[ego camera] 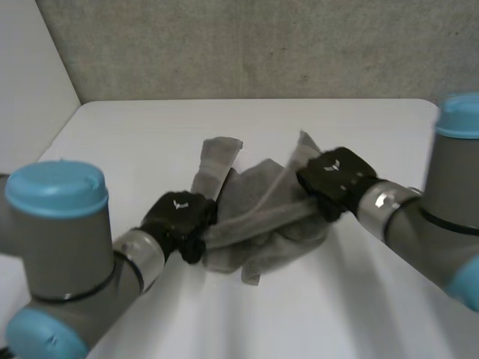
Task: Fold the towel.
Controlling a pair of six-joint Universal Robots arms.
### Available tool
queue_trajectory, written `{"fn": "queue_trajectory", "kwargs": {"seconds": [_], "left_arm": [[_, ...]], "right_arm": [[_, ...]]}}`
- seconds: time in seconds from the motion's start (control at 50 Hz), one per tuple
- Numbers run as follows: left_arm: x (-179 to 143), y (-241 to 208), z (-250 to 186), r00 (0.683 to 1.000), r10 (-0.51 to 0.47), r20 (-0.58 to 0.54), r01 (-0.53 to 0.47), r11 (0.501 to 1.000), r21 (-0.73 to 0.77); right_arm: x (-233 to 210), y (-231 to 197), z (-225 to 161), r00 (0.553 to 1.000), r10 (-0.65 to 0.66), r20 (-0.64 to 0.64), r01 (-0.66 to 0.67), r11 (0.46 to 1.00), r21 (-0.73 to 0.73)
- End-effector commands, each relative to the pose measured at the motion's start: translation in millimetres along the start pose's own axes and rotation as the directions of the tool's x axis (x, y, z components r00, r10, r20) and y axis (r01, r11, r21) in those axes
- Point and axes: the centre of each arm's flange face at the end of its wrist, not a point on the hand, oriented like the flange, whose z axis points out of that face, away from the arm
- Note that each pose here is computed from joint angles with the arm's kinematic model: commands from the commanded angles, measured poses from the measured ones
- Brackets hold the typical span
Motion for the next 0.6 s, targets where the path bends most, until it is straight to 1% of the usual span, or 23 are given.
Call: {"fn": "queue_trajectory", "kwargs": {"seconds": [0.02,0.08,0.12,0.14,0.18,0.2,0.22,0.28,0.34,0.36,0.4,0.42,0.46,0.48,0.5,0.52,0.54,0.56,0.58,0.6], "left_arm": [[15,11,-27,0.999,0.024,-0.036,-0.025,0.999,-0.025],[16,10,-27,0.999,0.026,-0.04,-0.027,0.999,-0.025],[16,5,-27,0.999,0.031,-0.04,-0.032,0.999,-0.006],[16,4,-27,0.999,0.031,-0.04,-0.032,0.999,-0.006],[14,-13,-26,0.999,0.035,-0.033,-0.033,0.998,0.052],[14,-13,-26,0.999,0.035,-0.033,-0.033,0.998,0.052],[13,-22,-26,0.999,0.037,-0.028,-0.034,0.996,0.083],[11,-40,-24,0.999,0.04,-0.02,-0.037,0.99,0.139],[8,-54,-19,0.998,0.058,-0.009,-0.056,0.981,0.184],[8,-54,-19,0.998,0.058,-0.009,-0.056,0.981,0.185],[7,-59,-11,0.994,0.11,0.006,-0.109,0.975,0.196],[7,-59,-11,0.994,0.11,0.006,-0.109,0.974,0.196],[3,-52,2,0.979,0.201,0.025,-0.203,0.966,0.163],[3,-52,2,0.979,0.202,0.025,-0.203,0.966,0.163],[1,-45,8,0.966,0.255,0.033,-0.257,0.957,0.136],[1,-45,8,0.966,0.255,0.033,-0.258,0.957,0.135],[-3,-39,13,0.951,0.307,0.042,-0.309,0.945,0.108],[-8,-30,18,0.936,0.349,0.047,-0.351,0.934,0.07],[-8,-30,18,0.936,0.349,0.047,-0.352,0.934,0.069],[-12,-20,23,0.925,0.376,0.047,-0.378,0.925,0.034]], "right_arm": [[-1,0,-33,0.992,-0.119,0.038,0.121,0.991,-0.06],[2,-5,-35,0.993,-0.119,0.028,0.12,0.992,-0.042],[11,-22,-35,0.995,-0.1,-0.016,0.1,0.995,0.014],[11,-22,-35,0.995,-0.1,-0.016,0.1,0.995,0.015],[22,-39,-33,0.998,-0.041,-0.053,0.045,0.996,0.075],[22,-39,-33,0.998,-0.041,-0.053,0.045,0.996,0.075],[26,-44,-30,0.998,-0.008,-0.061,0.014,0.996,0.093],[28,-41,-12,0.998,0.036,-0.048,-0.032,0.996,0.085],[26,-32,8,0.999,0.04,-0.031,-0.038,0.998,0.059],[26,-32,9,0.999,0.04,-0.031,-0.038,0.998,0.058],[23,-22,26,0.999,0.035,-0.01,-0.035,0.999,0.029],[23,-22,26,0.999,0.035,-0.01,-0.035,0.999,0.029],[16,-10,45,1.0,0.004,0.012,-0.004,1.0,-0.004],[16,-10,45,1.0,0.004,0.012,-0.004,1.0,-0.004],[14,-3,55,1.0,-0.02,0.02,0.02,1.0,-0.02],[12,3,64,0.999,-0.044,0.029,0.045,0.998,-0.032],[12,3,64,0.999,-0.045,0.029,0.046,0.998,-0.032],[11,9,72,0.997,-0.069,0.038,0.07,0.997,-0.04],[11,9,72,0.997,-0.069,0.038,0.07,0.997,-0.04],[10,13,80,0.995,-0.09,0.043,0.092,0.995,-0.045]]}}
